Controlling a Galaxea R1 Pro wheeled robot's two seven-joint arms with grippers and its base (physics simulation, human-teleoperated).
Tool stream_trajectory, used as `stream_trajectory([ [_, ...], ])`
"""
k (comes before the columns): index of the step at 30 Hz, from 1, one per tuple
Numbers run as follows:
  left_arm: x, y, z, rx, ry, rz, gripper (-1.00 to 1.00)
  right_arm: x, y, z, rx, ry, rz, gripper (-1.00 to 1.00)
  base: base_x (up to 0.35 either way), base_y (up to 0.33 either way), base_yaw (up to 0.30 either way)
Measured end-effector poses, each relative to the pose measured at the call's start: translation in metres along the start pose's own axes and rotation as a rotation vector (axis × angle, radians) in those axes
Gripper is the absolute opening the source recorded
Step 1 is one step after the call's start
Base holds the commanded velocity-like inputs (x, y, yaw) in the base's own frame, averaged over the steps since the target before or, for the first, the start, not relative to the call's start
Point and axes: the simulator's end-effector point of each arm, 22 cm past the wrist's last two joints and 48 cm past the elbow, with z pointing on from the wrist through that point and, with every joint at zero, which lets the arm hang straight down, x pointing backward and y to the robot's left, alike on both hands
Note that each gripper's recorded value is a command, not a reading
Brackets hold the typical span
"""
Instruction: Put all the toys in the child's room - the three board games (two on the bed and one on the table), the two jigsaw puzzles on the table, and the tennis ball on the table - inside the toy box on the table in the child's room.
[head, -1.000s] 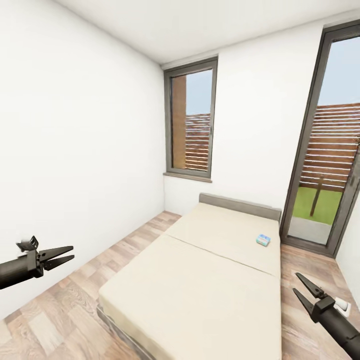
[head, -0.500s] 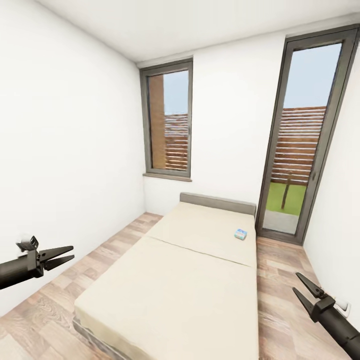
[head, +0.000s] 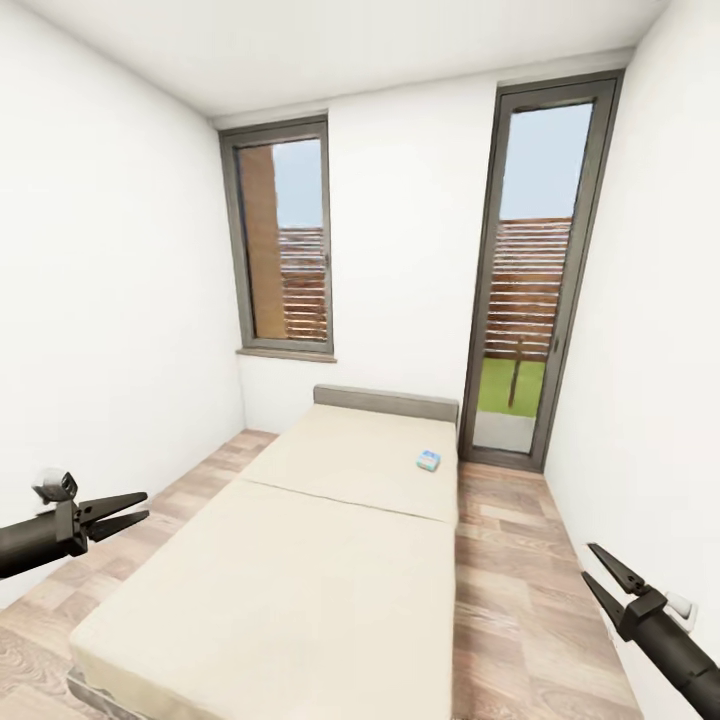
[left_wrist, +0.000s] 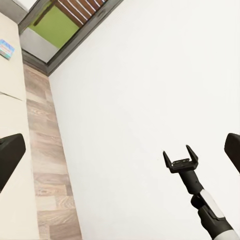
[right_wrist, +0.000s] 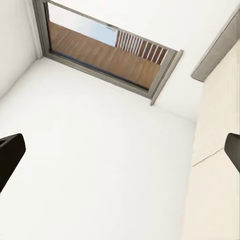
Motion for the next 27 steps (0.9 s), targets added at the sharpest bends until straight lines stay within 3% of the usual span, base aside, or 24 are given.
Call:
stream_trajectory([
  [11,0.0,0.0,0.0,-0.002,-0.001,0.001,1.0,0.021,0.003,0.012,-0.007,0.049,-0.022,1.0,0.0,-0.068,-0.018],
  [22,-0.001,0.0,-0.001,-0.001,-0.003,0.002,1.0,0.022,0.027,0.021,-0.046,0.063,-0.075,1.0,0.0,-0.067,0.021],
  [27,-0.001,-0.001,-0.001,-0.001,-0.004,0.005,1.0,0.037,0.046,0.031,-0.08,0.108,-0.108,1.0,0.042,-0.243,0.165],
])
